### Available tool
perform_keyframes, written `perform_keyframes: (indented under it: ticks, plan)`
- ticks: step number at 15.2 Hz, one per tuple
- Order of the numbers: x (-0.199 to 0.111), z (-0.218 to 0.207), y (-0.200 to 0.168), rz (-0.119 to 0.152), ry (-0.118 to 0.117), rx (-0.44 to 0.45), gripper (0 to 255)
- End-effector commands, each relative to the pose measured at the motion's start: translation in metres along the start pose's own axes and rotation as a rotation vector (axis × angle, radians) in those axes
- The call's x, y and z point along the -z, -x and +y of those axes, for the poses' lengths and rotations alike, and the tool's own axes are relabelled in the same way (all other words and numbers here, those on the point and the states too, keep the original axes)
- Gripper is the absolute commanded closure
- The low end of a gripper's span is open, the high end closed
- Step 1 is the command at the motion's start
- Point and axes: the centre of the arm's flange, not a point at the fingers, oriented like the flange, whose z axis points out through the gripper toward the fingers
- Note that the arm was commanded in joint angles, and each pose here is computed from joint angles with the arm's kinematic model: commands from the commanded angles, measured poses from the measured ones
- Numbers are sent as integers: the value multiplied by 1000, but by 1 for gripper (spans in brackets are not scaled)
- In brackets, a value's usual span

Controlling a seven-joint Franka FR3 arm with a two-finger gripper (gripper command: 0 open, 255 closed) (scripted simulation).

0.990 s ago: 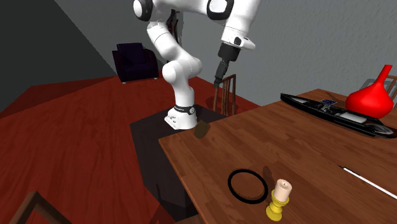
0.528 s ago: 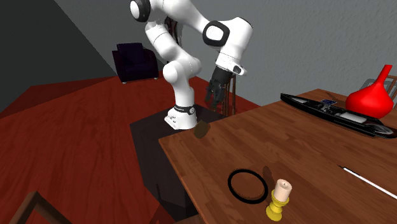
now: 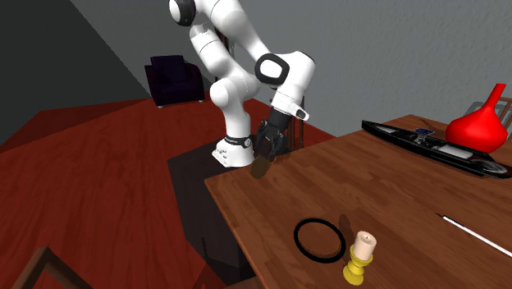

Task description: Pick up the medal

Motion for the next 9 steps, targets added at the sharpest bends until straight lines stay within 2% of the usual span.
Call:
perform_keyframes:
  ticks: [1,5,6,9]
  plan:
    - [-9,1,-5,0,1,3,0]
    - [-22,2,-11,0,1,3,0]
    - [-21,2,-10,0,1,3,255]
    - [-21,2,-10,0,1,3,255]
